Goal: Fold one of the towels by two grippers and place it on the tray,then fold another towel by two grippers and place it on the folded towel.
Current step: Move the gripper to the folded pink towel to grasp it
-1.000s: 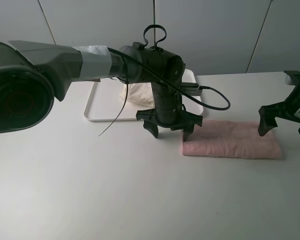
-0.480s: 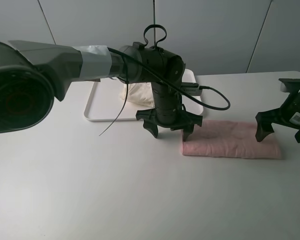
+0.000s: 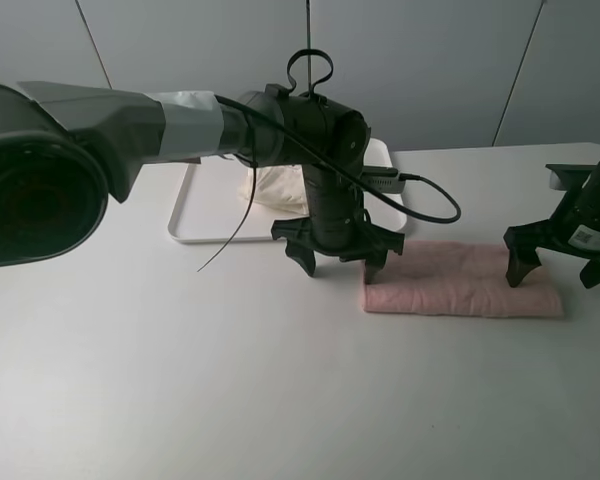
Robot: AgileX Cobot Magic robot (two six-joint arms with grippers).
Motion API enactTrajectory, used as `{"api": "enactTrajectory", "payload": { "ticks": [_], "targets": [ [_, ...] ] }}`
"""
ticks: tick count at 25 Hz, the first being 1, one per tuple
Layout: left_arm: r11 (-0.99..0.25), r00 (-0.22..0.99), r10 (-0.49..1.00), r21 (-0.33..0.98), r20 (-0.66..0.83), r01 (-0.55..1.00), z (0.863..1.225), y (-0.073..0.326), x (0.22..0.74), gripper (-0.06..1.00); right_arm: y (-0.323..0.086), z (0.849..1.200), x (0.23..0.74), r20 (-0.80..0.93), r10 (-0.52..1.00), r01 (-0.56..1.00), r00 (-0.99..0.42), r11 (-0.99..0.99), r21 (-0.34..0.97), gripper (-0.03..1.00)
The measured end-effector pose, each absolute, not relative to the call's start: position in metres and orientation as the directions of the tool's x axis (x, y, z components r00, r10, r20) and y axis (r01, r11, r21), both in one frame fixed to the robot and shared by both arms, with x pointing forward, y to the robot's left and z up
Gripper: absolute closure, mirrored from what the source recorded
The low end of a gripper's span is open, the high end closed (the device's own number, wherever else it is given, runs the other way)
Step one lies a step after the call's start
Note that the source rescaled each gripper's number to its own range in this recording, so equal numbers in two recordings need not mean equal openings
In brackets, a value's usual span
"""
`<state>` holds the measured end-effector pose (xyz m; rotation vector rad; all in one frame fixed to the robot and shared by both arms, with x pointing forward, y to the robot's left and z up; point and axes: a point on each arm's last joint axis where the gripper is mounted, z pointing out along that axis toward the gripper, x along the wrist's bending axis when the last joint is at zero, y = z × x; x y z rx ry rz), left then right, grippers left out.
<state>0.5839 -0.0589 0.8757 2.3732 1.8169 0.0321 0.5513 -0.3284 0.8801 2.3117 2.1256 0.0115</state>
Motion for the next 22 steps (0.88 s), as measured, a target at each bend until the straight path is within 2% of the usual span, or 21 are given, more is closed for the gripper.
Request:
{"api": "enactTrajectory", "payload": {
  "ticks": [9, 12, 14, 19, 22],
  "targets": [
    [-0.271, 0.282, 0.957, 0.13, -0.07, 0.954, 0.8761, -0.0586, 0.5836, -0.02, -0.3291, 0.8703, 0.5524, 0.008, 0.996, 0.995, 0.093, -0.093, -0.029, 0.02],
    [-0.271, 0.282, 0.957, 0.13, -0.07, 0.954, 0.8761, -0.0586, 0.5836, -0.02, -0.329, 0.8692, 0.5526, 0.009, 0.995, 0.995, 0.095, -0.095, -0.034, 0.06],
    [-0.272, 0.282, 0.957, 0.13, -0.07, 0.954, 0.8761, -0.0586, 0.5836, -0.02, -0.3286, 0.8692, 0.5526, 0.013, 0.995, 0.994, 0.1, -0.1, -0.034, 0.15],
    [-0.269, 0.28, 0.957, 0.127, -0.074, 0.955, 0.876, -0.0589, 0.5833, -0.02, -0.3241, 0.8682, 0.5529, 0.04, 0.991, 0.991, 0.128, -0.126, -0.04, 0.52],
    [-0.269, 0.28, 0.957, 0.128, -0.075, 0.955, 0.8762, -0.059, 0.5834, -0.02, -0.3229, 0.8682, 0.553, 0.046, 0.99, 0.991, 0.133, -0.131, -0.04, 0.7]
  ]
}}
